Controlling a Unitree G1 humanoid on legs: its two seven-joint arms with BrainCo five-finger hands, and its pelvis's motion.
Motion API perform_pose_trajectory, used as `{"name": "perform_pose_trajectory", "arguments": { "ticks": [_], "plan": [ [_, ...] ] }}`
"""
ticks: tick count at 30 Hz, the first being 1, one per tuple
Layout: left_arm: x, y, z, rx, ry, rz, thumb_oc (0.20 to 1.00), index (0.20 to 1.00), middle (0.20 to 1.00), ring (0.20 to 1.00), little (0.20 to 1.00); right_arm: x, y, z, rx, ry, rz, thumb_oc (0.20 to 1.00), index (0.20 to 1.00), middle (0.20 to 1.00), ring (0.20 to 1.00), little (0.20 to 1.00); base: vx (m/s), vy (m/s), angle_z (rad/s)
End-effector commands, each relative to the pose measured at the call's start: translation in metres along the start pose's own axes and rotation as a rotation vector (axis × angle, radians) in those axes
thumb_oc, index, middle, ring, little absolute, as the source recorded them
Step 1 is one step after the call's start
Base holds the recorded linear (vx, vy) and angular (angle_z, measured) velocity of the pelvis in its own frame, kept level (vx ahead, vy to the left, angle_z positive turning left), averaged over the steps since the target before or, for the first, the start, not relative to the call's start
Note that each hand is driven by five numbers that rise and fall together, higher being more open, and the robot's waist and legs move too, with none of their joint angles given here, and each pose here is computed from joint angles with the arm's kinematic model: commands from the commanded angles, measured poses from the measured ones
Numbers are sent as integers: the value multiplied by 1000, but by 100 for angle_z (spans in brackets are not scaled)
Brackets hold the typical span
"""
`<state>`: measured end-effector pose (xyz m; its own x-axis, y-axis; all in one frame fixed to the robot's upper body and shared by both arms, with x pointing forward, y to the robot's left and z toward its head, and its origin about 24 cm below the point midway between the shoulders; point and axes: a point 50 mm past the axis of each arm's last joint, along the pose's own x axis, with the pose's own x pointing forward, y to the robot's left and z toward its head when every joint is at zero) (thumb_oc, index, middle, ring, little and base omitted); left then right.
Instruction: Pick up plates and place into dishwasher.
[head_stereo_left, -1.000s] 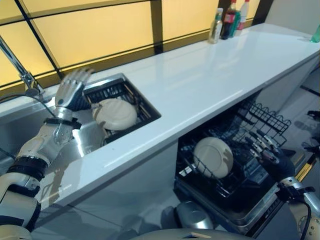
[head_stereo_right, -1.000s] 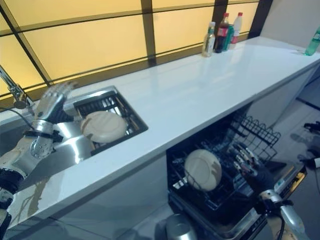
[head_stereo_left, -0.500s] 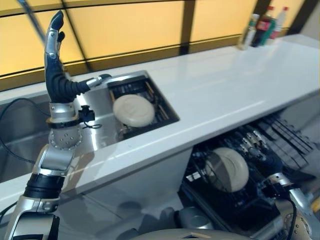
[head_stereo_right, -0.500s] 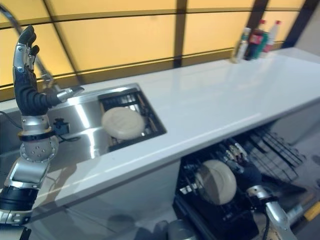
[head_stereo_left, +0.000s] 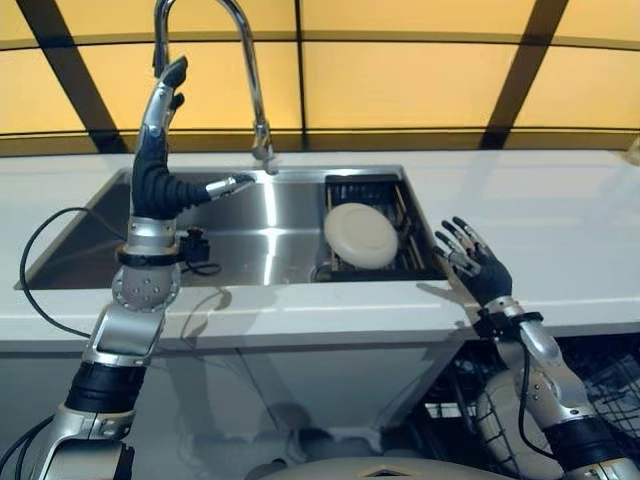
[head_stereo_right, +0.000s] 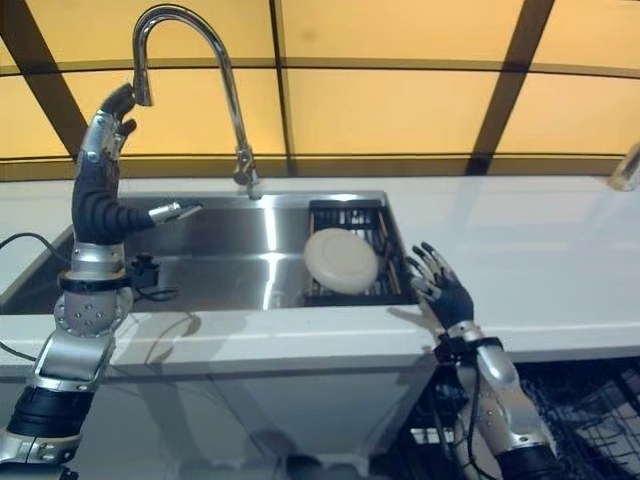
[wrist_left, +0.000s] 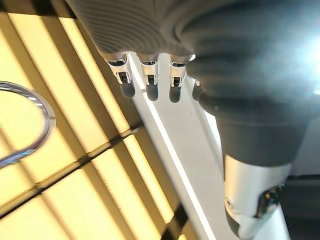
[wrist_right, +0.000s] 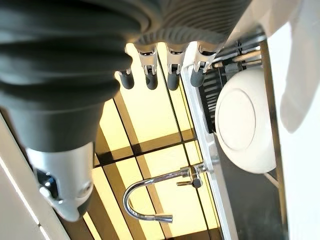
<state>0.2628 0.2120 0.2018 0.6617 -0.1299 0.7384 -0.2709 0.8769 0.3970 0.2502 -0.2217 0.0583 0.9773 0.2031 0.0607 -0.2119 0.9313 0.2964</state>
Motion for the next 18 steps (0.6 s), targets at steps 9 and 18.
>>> {"name": "perform_pose_trajectory", "arguments": {
  "ticks": [9,18],
  "plan": [
    [-18,7,-18,-63,91,94,1000,1000,1000,1000,1000,20,18,30,10,-156,118,1000,1000,1000,1000,1000,-13,-79,0],
    [-11,-9,-16,-51,93,59,1000,1000,1000,1000,1000,24,27,29,26,-168,151,1000,1000,1000,1000,1000,24,122,-17]
  ]
}}
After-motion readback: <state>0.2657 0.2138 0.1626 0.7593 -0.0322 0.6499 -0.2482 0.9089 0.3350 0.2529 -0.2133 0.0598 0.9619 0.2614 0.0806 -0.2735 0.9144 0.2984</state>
